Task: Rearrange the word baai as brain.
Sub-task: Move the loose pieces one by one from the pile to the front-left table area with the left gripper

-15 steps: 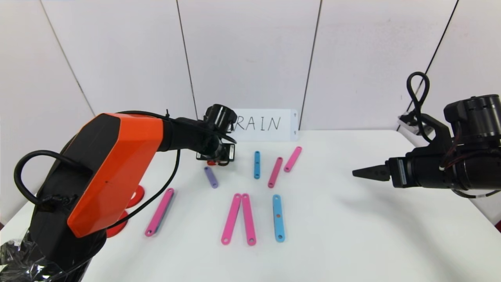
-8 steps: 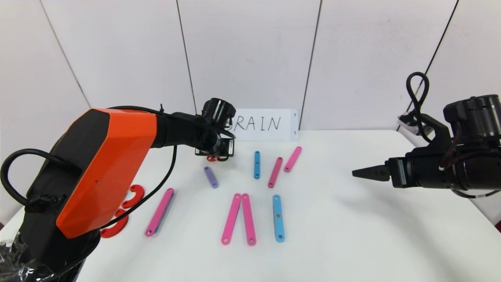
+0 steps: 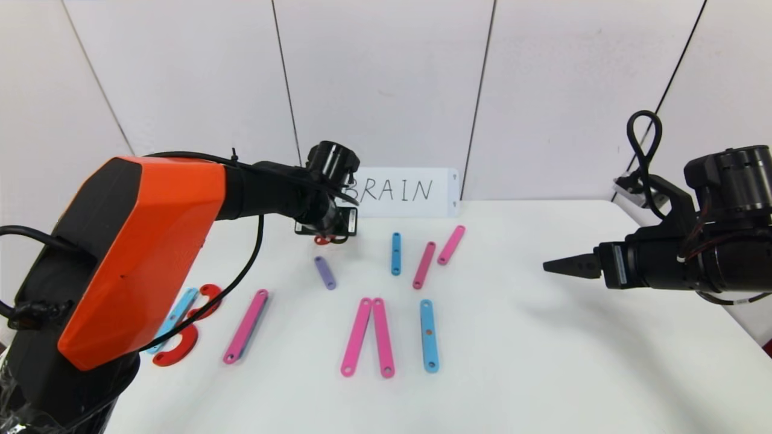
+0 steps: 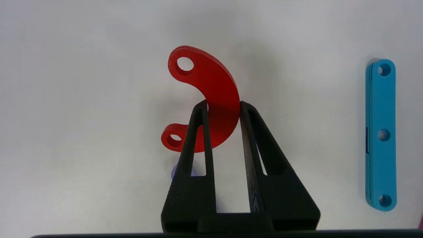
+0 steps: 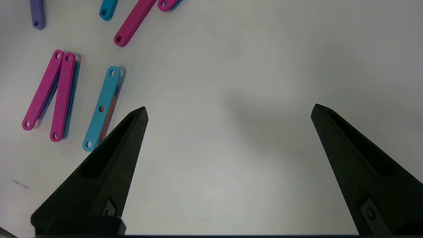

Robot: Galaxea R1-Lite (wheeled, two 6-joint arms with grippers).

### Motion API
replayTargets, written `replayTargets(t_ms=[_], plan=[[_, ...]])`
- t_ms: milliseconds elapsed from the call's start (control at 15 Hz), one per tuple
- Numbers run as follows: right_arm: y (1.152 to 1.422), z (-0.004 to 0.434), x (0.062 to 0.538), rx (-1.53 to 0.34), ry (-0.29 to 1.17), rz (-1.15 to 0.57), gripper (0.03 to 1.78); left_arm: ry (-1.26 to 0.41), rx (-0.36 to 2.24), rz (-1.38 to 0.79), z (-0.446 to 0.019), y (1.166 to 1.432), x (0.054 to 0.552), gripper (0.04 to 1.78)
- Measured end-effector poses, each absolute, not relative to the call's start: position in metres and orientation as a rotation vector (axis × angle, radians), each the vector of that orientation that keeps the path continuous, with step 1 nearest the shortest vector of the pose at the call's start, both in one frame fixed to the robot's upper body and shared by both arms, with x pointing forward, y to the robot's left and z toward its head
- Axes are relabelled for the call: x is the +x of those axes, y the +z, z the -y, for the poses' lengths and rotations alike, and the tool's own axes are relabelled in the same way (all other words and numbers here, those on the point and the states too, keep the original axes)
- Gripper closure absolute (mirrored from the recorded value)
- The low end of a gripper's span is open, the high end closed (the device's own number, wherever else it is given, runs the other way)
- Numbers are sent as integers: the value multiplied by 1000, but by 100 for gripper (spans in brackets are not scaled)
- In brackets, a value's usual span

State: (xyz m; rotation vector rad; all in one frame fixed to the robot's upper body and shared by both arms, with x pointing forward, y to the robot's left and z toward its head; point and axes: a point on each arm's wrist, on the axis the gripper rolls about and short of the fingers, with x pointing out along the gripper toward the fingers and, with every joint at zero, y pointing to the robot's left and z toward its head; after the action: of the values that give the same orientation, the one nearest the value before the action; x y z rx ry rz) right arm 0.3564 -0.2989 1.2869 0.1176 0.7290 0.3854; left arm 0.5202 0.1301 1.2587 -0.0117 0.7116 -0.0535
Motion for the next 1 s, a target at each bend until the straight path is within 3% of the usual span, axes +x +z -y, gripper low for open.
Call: replayTargets(t_ms=[533,1000], plan=[[1287,299,356,117,384,-729,8,67,-12,-933,-148,1288,473,153],[1287,299,356,117,386,-729,8,138,-22,-1088,-163,1279,446,153]])
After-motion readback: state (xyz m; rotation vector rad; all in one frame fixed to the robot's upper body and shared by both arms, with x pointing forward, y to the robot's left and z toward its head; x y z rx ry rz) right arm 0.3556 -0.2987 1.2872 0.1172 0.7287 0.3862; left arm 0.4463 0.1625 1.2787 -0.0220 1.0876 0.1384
